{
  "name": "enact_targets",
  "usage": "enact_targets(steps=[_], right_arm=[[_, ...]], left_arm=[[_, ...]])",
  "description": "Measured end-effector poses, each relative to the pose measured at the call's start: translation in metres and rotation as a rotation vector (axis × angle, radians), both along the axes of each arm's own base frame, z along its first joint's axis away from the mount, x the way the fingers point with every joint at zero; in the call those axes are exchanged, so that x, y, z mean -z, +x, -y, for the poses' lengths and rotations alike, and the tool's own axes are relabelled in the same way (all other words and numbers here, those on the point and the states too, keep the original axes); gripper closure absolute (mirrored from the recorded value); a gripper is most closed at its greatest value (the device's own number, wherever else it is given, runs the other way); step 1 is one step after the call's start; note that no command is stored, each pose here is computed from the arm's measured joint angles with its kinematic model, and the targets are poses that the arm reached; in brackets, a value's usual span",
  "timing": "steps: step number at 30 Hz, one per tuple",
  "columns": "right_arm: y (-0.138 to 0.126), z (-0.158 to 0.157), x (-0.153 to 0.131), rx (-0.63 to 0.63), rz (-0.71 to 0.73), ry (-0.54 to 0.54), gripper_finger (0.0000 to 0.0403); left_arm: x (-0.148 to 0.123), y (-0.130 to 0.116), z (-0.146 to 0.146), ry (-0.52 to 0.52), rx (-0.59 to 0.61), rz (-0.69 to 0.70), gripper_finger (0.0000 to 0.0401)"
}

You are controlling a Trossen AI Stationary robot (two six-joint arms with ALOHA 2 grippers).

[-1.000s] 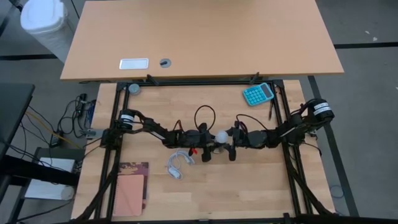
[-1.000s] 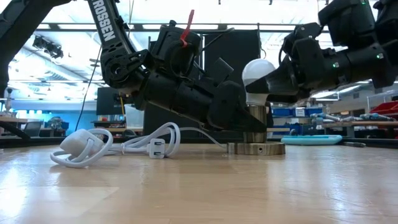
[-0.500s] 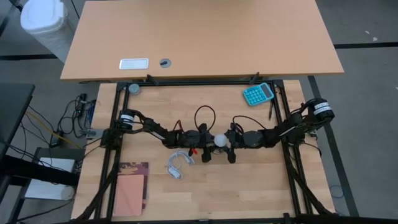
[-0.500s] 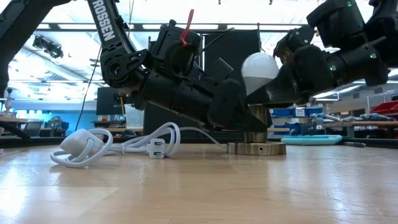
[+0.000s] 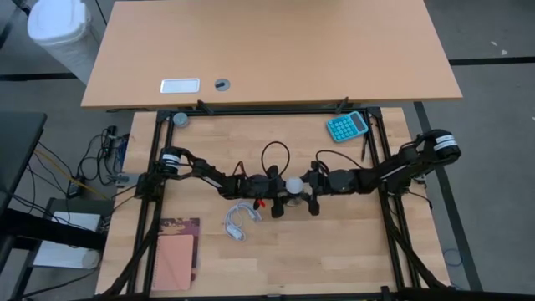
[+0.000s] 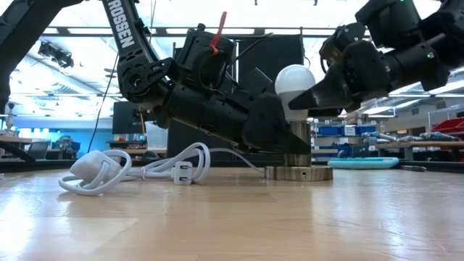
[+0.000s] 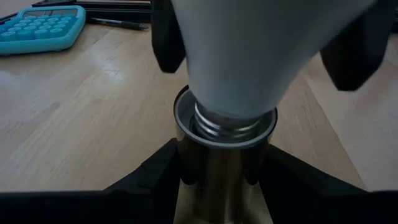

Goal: Screw lightbulb
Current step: Insert the lightbulb into the lamp socket

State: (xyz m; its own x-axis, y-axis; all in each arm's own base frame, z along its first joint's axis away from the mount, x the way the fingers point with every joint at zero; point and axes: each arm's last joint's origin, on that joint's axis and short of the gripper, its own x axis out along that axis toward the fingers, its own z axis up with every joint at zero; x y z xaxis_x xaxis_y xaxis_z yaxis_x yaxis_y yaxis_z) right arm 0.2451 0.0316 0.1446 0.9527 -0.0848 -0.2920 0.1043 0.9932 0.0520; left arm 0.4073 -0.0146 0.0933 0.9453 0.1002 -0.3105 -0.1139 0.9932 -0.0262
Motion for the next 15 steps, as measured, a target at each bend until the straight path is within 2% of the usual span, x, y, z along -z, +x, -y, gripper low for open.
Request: enact_targets(steps=[15], right_arm=[[-0.0003,0.0003,0.0051,0.009,-0.035,0.02,0.0174]], left_arm=[[-0.0001,0.0,0.0,0.001,0.001,0.001,0.0211]])
